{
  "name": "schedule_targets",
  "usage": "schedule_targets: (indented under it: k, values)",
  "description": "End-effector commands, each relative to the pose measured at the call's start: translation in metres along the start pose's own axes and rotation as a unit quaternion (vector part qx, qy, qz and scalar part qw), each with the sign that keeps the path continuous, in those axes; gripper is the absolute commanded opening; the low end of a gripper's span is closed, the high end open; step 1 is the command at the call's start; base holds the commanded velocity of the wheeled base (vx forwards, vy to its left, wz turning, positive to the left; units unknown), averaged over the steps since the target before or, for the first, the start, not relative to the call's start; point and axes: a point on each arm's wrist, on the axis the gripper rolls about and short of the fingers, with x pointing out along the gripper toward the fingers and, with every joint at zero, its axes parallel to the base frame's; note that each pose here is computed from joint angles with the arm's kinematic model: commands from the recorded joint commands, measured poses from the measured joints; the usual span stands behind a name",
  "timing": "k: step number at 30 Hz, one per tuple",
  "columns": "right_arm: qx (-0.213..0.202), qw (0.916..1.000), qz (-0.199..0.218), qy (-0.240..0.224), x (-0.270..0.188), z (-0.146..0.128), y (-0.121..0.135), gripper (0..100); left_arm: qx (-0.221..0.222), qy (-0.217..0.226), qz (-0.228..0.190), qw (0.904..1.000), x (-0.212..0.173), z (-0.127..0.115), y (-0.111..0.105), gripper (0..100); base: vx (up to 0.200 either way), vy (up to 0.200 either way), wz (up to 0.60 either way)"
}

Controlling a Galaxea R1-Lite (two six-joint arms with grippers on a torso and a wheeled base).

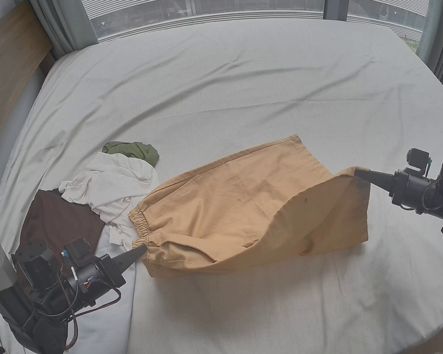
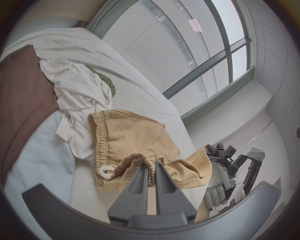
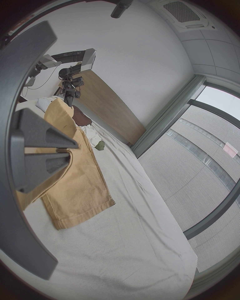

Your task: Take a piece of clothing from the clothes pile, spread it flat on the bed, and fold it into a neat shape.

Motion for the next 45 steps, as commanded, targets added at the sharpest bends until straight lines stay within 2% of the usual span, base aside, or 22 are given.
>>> schedule_targets:
  k: [1, 22, 32, 45]
  values:
    - [-0.010, 0.9999, 0.003, -0.009, 0.006, 0.010, -0.004, 0, 0.004, -0.012, 0.005, 0.9999, 0.004, 0.004, 0.001, 0, 0.000, 0.000, 0.00]
    - [-0.016, 0.9997, 0.017, -0.009, 0.041, 0.044, -0.012, 0, 0.006, -0.037, 0.030, 0.9989, 0.006, 0.009, 0.003, 0, 0.000, 0.000, 0.00]
    - [-0.016, 0.9997, 0.017, -0.007, 0.053, 0.057, -0.019, 0, -0.014, -0.047, 0.025, 0.9985, 0.007, 0.014, 0.001, 0, 0.000, 0.000, 0.00]
    - [-0.010, 0.9998, 0.017, 0.001, 0.071, 0.061, -0.029, 0, -0.013, -0.055, 0.023, 0.9981, 0.010, 0.018, 0.003, 0, 0.000, 0.000, 0.00]
